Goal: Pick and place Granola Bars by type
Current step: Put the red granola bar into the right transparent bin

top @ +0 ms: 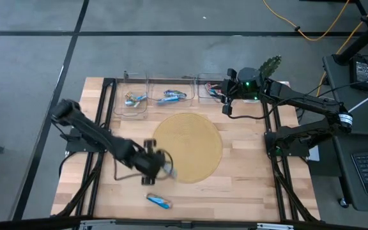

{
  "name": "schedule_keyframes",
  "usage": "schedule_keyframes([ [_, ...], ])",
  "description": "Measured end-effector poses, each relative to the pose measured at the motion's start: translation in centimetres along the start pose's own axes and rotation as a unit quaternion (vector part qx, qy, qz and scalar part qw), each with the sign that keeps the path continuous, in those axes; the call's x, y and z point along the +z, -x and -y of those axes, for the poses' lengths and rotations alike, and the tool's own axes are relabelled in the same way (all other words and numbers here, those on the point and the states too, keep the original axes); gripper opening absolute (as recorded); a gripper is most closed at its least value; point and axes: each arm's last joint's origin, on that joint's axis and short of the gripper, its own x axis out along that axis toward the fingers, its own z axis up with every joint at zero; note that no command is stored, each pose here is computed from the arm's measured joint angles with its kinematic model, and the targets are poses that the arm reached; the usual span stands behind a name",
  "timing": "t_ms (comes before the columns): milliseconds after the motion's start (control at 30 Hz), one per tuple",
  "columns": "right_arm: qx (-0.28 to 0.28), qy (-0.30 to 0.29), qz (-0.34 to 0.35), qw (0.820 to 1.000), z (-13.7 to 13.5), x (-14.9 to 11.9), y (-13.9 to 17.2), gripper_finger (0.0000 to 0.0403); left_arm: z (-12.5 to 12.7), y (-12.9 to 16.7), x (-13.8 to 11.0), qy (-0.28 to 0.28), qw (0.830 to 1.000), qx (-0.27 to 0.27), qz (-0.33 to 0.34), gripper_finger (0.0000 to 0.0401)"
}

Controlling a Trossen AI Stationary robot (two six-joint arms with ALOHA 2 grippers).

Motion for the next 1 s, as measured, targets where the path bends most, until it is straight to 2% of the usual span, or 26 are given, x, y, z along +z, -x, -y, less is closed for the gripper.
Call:
schedule_keyframes([
  [67, 0.000, 0.000, 0.000, 1.000, 0.0, 0.0, 0.0, 0.0131, -1.8, 2.1, 0.4, 0.034, 0.997, 0.041, 0.050, 0.0005],
  [167, 0.001, -0.013, 0.000, 1.000, 0.0, 0.0, 0.0, 0.0131, -4.3, 5.0, 0.9, 0.080, 0.984, 0.096, 0.127, 0.0004],
  [300, 0.034, -0.039, 0.018, 0.998, -0.2, 0.2, 0.0, 0.0131, -7.2, 7.9, 1.0, 0.125, 0.965, 0.134, 0.186, 0.0004],
  [433, 0.062, -0.039, 0.058, 0.996, -0.2, 0.8, 0.0, 0.0131, -9.2, 9.8, 1.0, 0.123, 0.957, 0.147, 0.219, 0.0004],
  [567, 0.074, -0.068, 0.118, 0.988, 0.1, 1.8, -0.2, 0.0138, -10.9, 11.1, 1.1, 0.110, 0.949, 0.167, 0.244, 0.0004],
  [700, 0.089, -0.092, 0.172, 0.977, 0.0, 2.9, -1.0, 0.0179, -12.6, 12.1, 1.3, 0.095, 0.940, 0.187, 0.270, 0.0004],
  [833, 0.107, -0.116, 0.200, 0.967, -0.6, 3.5, -2.6, 0.0248, -14.2, 12.7, 1.3, 0.074, 0.937, 0.207, 0.270, 0.0004],
  [1000, 0.106, -0.106, 0.215, 0.965, -2.1, 5.2, -4.5, 0.0321, -16.1, 12.7, 1.3, 0.054, 0.937, 0.235, 0.254, 0.0004],
])
